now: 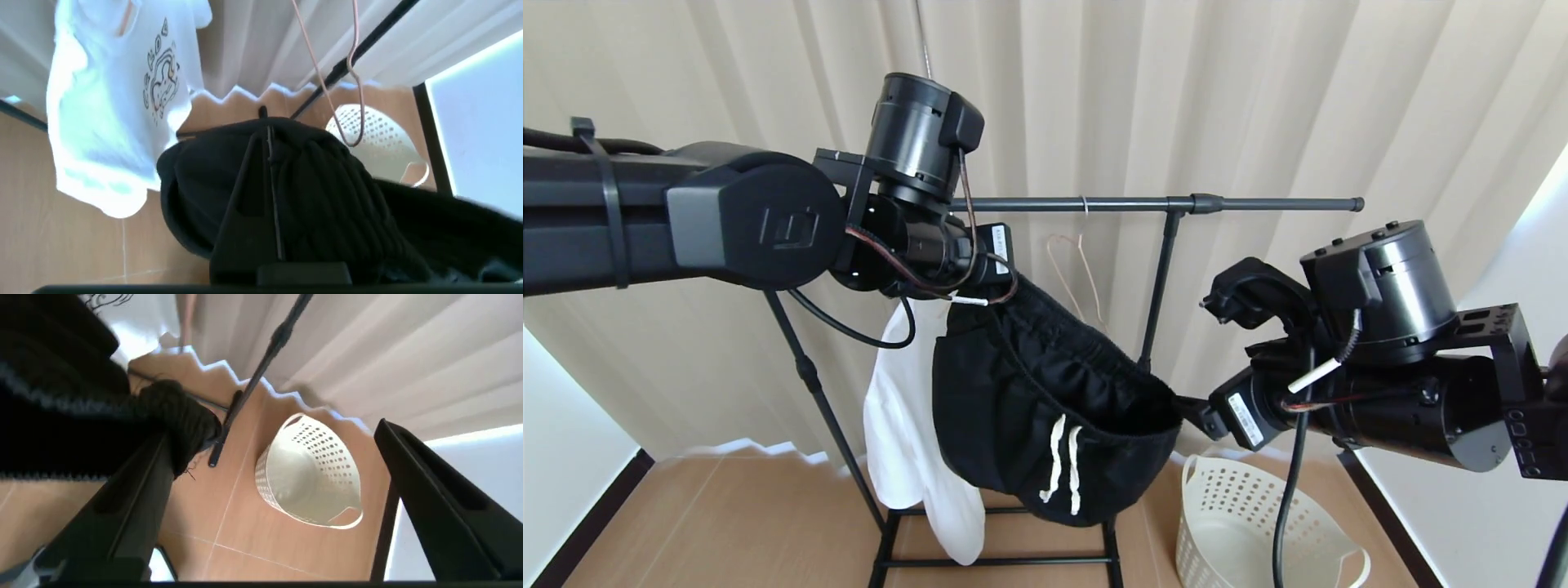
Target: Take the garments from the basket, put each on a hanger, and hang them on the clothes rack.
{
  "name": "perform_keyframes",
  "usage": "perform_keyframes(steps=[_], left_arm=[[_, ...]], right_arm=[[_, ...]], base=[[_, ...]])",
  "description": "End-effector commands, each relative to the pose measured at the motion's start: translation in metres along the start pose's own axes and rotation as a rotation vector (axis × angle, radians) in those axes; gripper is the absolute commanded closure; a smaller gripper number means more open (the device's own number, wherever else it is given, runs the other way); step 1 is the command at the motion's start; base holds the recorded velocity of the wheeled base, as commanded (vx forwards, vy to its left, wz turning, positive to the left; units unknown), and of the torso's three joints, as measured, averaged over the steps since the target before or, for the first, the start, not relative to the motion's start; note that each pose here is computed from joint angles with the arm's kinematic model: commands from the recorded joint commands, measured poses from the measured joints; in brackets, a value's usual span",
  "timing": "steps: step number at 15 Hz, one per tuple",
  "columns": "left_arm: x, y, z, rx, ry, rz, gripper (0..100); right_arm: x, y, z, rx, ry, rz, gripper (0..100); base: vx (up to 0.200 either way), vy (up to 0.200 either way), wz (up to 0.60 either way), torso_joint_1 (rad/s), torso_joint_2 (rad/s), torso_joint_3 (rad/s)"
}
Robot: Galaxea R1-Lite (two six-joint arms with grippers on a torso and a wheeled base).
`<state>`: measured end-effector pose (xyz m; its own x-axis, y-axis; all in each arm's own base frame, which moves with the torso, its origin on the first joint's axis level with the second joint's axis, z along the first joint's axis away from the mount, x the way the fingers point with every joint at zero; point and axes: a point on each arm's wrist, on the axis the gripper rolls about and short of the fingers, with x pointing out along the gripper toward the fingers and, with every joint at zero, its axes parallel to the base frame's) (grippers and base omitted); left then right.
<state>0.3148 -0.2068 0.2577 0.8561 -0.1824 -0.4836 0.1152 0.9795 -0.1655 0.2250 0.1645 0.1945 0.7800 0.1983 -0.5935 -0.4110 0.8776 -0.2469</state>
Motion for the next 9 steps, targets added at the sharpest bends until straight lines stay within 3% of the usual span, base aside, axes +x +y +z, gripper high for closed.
perform_keyframes(steps=[1, 2, 5, 9], left_arm=[[0.01, -0.004, 0.002, -0.003, -0.008, 0.008, 100], [0.013, -0.007, 0.004, -0.005, -0.02, 0.012, 100], [0.012, -0.014, -0.001, 0.007, -0.01, -0.002, 100], [0.007, -0.021, -0.004, 0.023, 0.001, -0.021, 100]], right_arm=[[-0.01, -0.002, -0.007, -0.017, -0.008, 0.03, 0], [-0.015, -0.001, -0.012, -0.046, -0.048, 0.138, 0], [-0.013, 0.01, -0.015, -0.066, -0.171, 0.265, 0], [0.006, 0.038, -0.013, 0.01, -0.261, 0.34, 0]], base=[[0.0, 0.0, 0.0, 0.0, 0.0, 0.0], [0.0, 0.0, 0.0, 0.0, 0.0, 0.0], [0.0, 0.0, 0.0, 0.0, 0.0, 0.0], [0.0, 0.0, 0.0, 0.0, 0.0, 0.0]])
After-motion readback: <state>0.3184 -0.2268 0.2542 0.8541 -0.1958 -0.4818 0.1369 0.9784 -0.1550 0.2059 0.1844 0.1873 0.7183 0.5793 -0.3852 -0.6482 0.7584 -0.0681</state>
